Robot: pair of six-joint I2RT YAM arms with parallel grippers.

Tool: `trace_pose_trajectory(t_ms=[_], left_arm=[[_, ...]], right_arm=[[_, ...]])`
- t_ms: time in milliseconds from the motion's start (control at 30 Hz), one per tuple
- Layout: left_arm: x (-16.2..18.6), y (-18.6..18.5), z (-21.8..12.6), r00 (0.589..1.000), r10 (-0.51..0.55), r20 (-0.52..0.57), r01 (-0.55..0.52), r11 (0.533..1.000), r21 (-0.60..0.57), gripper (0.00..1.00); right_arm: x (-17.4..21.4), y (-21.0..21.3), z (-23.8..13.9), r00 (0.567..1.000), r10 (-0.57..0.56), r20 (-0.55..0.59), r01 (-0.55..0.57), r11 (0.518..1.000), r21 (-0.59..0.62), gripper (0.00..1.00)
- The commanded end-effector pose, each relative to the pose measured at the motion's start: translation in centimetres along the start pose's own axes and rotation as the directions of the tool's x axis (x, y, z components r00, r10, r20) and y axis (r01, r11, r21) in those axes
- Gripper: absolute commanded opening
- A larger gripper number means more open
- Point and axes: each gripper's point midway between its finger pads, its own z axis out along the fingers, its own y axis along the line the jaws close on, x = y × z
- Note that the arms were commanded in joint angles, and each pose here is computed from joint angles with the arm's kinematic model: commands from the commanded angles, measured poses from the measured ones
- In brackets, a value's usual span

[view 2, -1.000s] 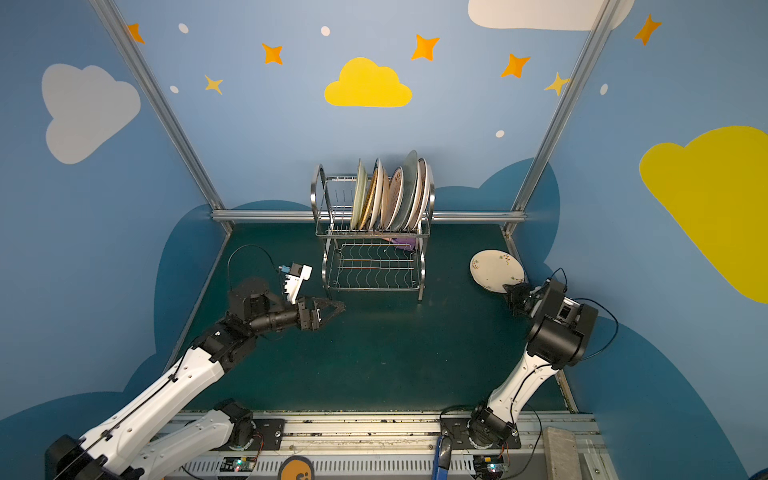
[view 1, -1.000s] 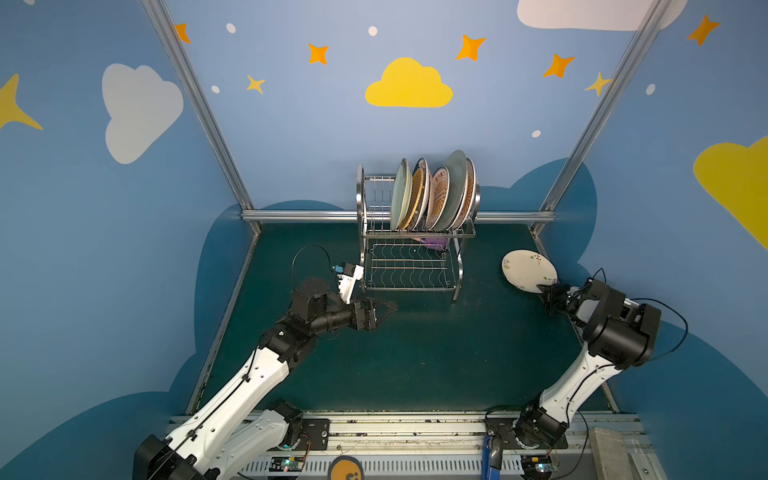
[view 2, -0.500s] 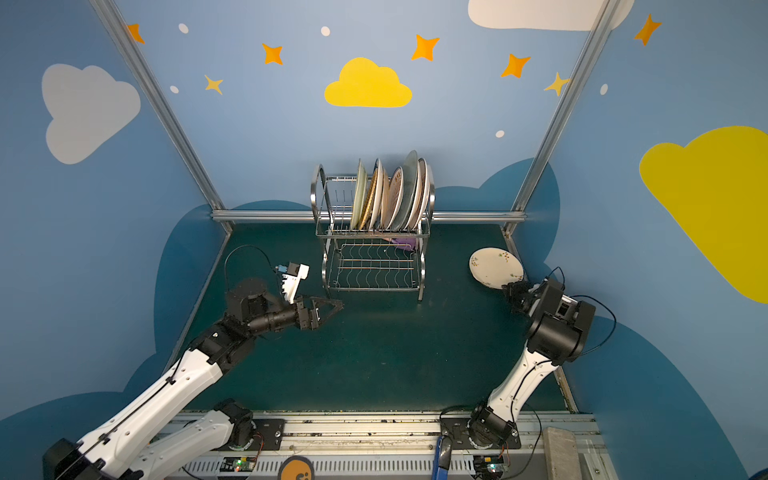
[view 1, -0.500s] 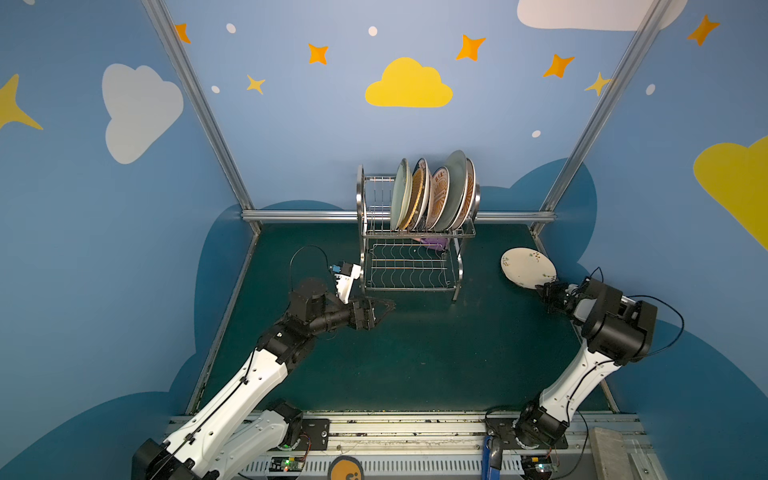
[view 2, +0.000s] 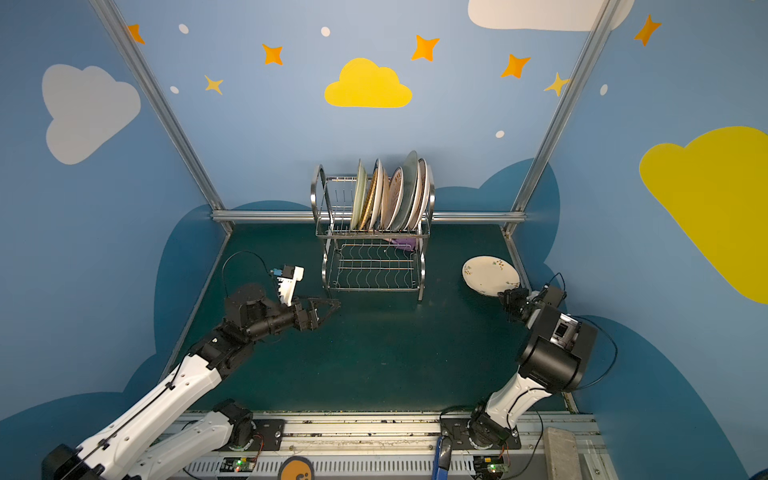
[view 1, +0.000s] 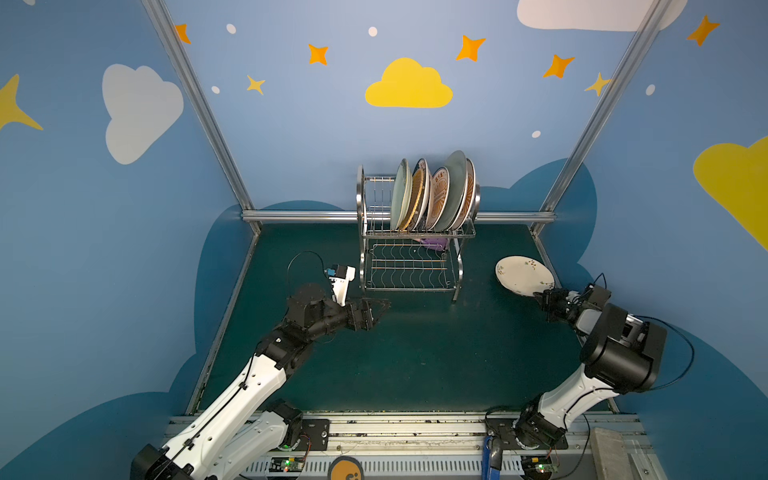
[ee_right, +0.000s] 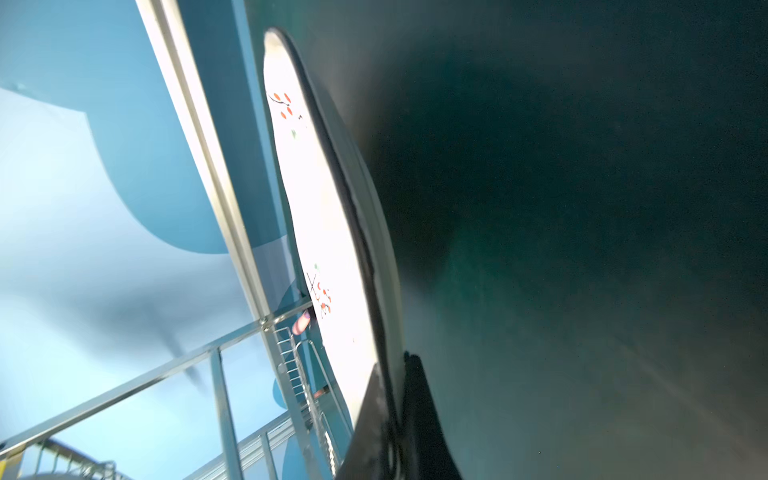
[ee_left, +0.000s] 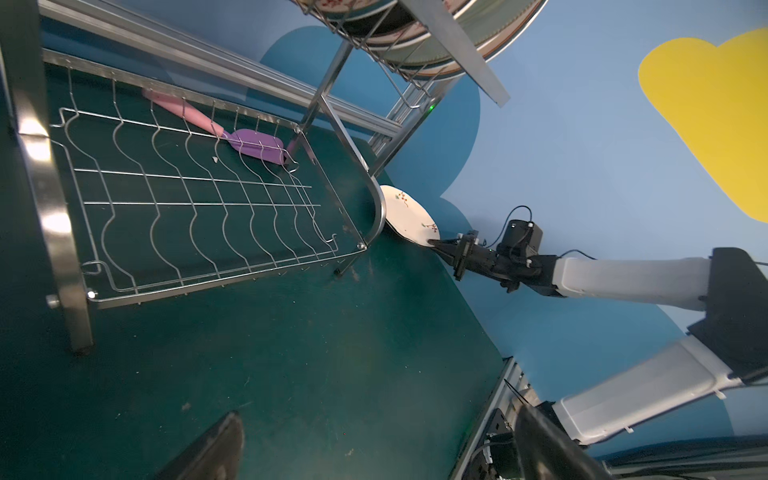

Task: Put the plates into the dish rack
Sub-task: 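Drag the white plate toward the robot with the right gripper, tilting it up, then grasp the white plate's rim with the left gripper beside the right gripper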

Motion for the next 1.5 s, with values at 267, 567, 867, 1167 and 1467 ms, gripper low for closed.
trace_pose_trajectory(t_ms=[267,567,867,1167,1467], left_arm=[[-1.4,-0.8,-0.5,0.996,0.034,0.079,-0.036,0.999,0.017,1.00],[-1.3,-1.9,-0.8,0.995,0.069,0.078,-0.073,0.996,0.055,1.00],[-0.7,-3.7,-1.1,0.986,0.143,0.087,-0.152,0.984,0.096,1.00],[-0.3,-4.6,-0.7,0.983,0.166,0.082,-0.174,0.978,0.113,1.00],[2.1,-7.4,1.0,0.905,0.422,0.058,-0.426,0.897,0.116,1.00]], right_arm=[[3.7,6.1,-7.2,0.996,-0.075,-0.052,0.063,0.978,-0.197,0.00],[8.5,7.8,-11.1,0.983,-0.089,-0.160,0.057,0.979,-0.195,0.00],[13.4,8.5,-15.0,0.968,-0.129,-0.217,0.079,0.971,-0.224,0.00],[17.7,9.5,-17.4,0.942,-0.224,-0.249,0.156,0.951,-0.266,0.00],[21.6,9.8,-18.0,0.894,-0.321,-0.312,0.231,0.928,-0.293,0.00]])
